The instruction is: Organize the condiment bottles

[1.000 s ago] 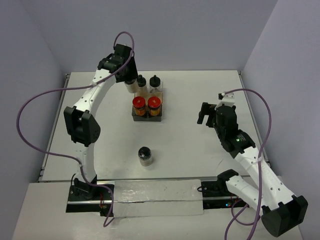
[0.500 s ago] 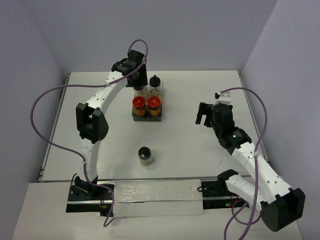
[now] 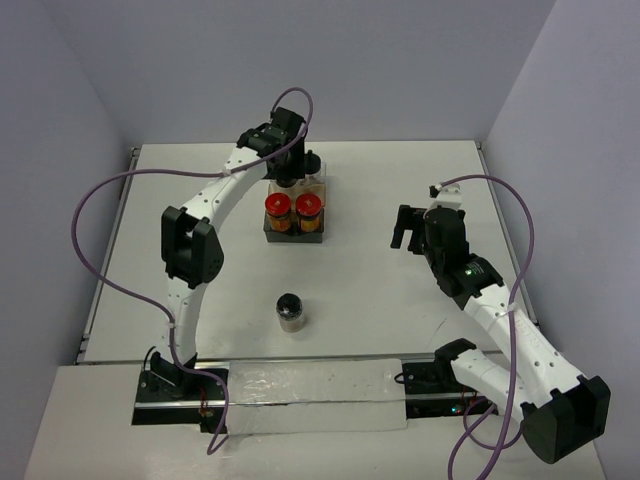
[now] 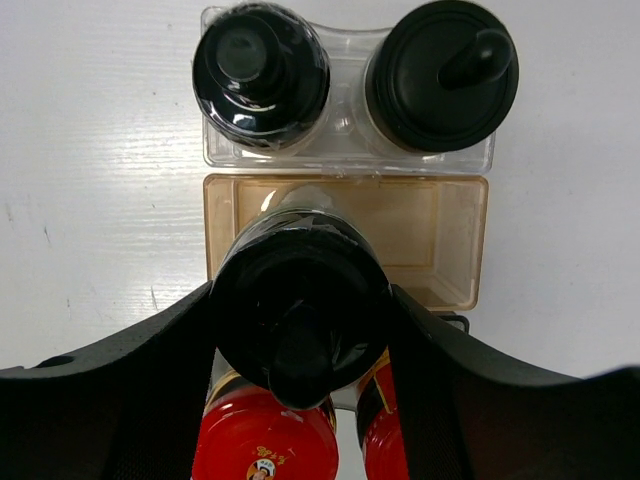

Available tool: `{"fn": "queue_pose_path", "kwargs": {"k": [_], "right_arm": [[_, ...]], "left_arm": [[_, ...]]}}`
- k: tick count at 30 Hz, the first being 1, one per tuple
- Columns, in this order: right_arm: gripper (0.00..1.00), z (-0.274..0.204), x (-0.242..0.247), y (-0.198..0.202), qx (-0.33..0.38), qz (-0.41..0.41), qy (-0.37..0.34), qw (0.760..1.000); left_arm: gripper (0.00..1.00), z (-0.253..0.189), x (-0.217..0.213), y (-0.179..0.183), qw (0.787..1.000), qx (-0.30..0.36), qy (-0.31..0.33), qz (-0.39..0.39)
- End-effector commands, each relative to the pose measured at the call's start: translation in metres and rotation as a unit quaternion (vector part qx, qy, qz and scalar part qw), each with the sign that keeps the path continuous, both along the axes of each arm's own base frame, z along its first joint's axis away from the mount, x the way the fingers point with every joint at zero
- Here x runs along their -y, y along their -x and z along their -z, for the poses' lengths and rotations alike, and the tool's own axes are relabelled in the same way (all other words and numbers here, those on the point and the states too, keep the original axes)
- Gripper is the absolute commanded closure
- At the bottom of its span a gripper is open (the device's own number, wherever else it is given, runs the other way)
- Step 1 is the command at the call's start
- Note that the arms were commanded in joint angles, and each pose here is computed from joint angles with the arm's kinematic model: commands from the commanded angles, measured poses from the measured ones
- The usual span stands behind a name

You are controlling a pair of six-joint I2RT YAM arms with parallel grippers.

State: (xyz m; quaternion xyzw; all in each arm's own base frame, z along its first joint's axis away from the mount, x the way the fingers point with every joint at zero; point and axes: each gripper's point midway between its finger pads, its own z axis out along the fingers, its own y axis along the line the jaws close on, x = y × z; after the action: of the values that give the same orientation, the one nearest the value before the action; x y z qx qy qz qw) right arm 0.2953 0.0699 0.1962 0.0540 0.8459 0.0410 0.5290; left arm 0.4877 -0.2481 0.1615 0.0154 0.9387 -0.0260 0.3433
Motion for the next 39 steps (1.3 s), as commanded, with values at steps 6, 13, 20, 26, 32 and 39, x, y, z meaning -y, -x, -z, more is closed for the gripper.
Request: {"fn": "queue_pose_path", "kwargs": {"k": [6, 13, 20, 26, 32, 39], "right_arm": [[0.00, -0.012, -0.004, -0.006, 0.025, -0.003, -0.010, 1.000], [0.00, -0.013, -0.004, -0.005, 0.026, -0.003, -0.010, 1.000], [0.00, -0.014, -0.001, -0.002, 0.026, 0.001, -0.008, 1.000], [0.00, -0.015, 0.001, 0.000, 0.027, 0.003, -0.007, 1.000], [0.00, -0.018, 0.002, 0.001, 0.028, 0.004, -0.007, 1.000], [0.00, -0.032, -0.002, 0.004, 0.024, -0.007, -0.011, 1.000]], "left_arm": [[0.90, -0.022, 0.002, 0.005, 0.999, 0.030, -0.029, 0.007], [0.90, -0.007, -0.006, 0.003, 0.998, 0.026, -0.054, -0.010], [0.90, 0.015, -0.005, 0.000, 0.998, 0.014, -0.061, -0.019], [0.88, 0.030, -0.003, 0.001, 0.998, 0.006, -0.055, -0.014], [0.54, 0.042, -0.008, 0.004, 0.997, -0.002, -0.065, -0.029], [0.15, 0.009, -0.016, 0.006, 0.997, 0.030, -0.057, -0.046]]}}
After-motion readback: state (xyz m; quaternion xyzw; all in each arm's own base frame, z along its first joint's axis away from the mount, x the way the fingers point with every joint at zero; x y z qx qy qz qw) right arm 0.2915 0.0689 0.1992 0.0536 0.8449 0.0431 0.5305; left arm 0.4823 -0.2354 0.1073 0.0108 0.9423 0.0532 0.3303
